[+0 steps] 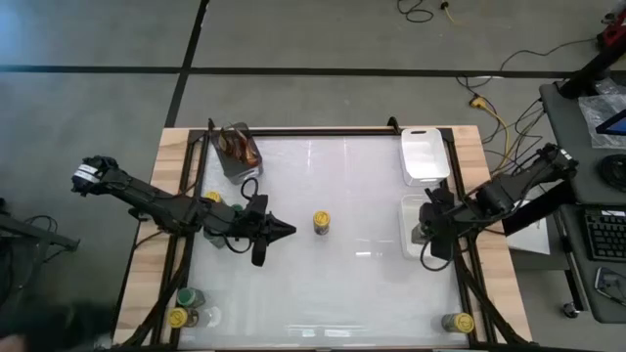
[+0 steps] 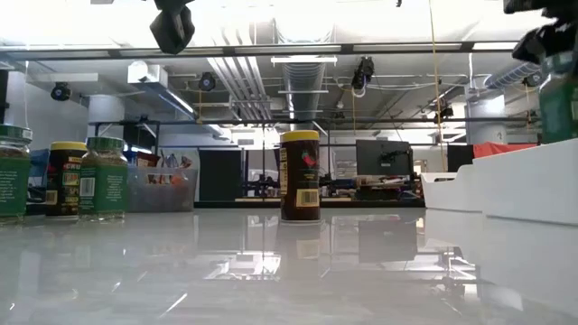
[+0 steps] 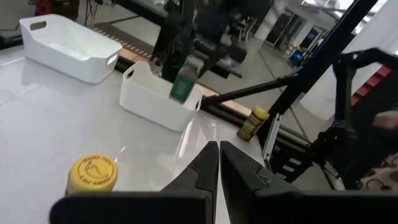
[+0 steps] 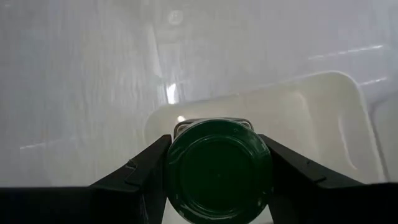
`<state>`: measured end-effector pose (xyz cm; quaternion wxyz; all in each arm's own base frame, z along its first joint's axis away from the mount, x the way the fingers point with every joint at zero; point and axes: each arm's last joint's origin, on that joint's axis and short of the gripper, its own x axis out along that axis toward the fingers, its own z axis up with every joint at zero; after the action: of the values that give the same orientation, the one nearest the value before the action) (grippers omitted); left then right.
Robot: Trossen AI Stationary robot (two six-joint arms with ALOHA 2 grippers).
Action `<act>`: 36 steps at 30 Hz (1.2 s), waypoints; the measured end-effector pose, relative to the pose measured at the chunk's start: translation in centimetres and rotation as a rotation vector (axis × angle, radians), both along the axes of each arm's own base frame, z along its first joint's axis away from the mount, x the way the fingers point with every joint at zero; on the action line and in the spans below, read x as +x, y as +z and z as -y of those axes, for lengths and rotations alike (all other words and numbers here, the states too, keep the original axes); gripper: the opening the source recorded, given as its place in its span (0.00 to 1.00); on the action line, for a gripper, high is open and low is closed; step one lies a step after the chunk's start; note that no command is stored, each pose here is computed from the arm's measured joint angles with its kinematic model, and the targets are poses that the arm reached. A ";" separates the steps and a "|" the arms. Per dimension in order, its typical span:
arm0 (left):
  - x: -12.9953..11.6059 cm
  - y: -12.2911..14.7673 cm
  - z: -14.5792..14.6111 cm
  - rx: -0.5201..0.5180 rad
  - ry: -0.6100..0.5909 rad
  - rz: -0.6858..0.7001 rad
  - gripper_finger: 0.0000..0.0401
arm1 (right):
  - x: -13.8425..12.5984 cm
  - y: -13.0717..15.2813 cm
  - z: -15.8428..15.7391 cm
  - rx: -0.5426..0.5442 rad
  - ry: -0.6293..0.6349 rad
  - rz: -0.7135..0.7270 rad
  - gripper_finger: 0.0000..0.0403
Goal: Sort spices by type
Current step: Put the green seasoning bottle into the bottom white bin
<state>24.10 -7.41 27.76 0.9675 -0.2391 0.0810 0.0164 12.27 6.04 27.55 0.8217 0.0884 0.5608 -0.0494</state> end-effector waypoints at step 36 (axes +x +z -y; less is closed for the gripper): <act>0.1 0.5 0.0 -0.017 0.007 0.055 0.00 | 1.0 -6.0 -0.9 -0.031 0.102 -0.052 0.50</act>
<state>24.18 -7.42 28.31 0.9672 -0.2479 0.0538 0.0127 13.29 6.90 21.55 0.8097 0.0454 0.5848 -0.0183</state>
